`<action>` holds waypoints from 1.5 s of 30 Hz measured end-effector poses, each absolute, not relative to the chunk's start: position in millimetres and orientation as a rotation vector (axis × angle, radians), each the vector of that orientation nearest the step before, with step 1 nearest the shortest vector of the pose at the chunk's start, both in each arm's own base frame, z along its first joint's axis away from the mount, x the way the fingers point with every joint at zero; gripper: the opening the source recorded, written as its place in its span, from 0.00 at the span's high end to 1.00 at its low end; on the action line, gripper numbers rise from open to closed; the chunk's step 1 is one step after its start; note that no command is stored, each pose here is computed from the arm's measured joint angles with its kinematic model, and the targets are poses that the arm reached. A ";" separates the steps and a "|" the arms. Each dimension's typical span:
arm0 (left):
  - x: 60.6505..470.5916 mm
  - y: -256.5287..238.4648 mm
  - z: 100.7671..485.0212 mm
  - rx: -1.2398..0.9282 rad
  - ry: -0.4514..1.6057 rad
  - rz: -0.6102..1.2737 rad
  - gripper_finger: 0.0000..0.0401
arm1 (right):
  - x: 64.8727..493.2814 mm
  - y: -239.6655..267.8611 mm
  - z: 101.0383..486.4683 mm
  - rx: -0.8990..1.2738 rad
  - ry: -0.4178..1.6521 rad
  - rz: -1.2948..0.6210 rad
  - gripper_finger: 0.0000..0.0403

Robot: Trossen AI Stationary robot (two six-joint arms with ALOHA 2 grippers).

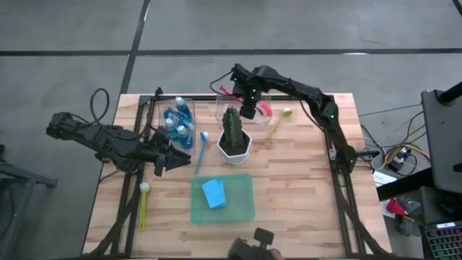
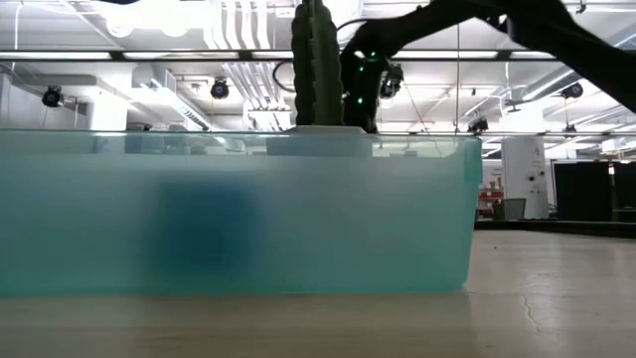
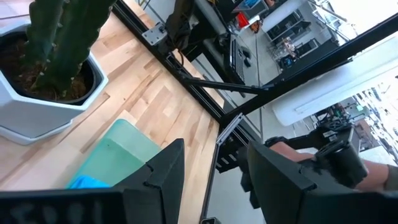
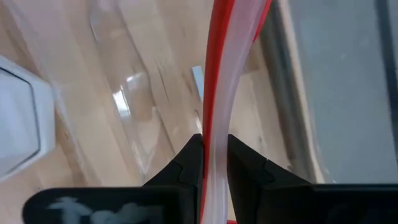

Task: Pick & Place Kitchen Sink Supplies
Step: Put the red dish brush into the right transparent bin, then put the green dish brush into the right transparent bin

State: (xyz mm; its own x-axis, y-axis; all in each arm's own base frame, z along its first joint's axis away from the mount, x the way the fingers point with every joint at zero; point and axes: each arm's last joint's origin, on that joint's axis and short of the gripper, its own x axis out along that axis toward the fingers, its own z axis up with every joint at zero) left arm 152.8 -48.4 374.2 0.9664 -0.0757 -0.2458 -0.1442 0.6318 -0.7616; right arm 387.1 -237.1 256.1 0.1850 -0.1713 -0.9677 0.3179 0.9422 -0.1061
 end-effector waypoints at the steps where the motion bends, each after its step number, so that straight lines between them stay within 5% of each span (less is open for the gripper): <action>1: 152.8 -48.4 373.9 -0.888 0.268 0.041 0.58 | 388.0 -237.9 252.6 0.134 1.358 -0.342 0.88; 23: 152.4 -47.9 373.4 -0.883 0.270 0.049 0.58 | 384.1 -237.6 219.2 0.200 1.458 -0.333 0.85; 33: 152.4 -47.9 373.4 -0.882 0.270 0.051 0.58 | 381.8 -236.0 224.7 0.222 1.459 -0.351 0.63; 45: 152.0 -47.8 372.3 -0.877 0.281 0.056 0.58 | 353.2 -223.8 294.2 0.390 1.288 -0.508 0.54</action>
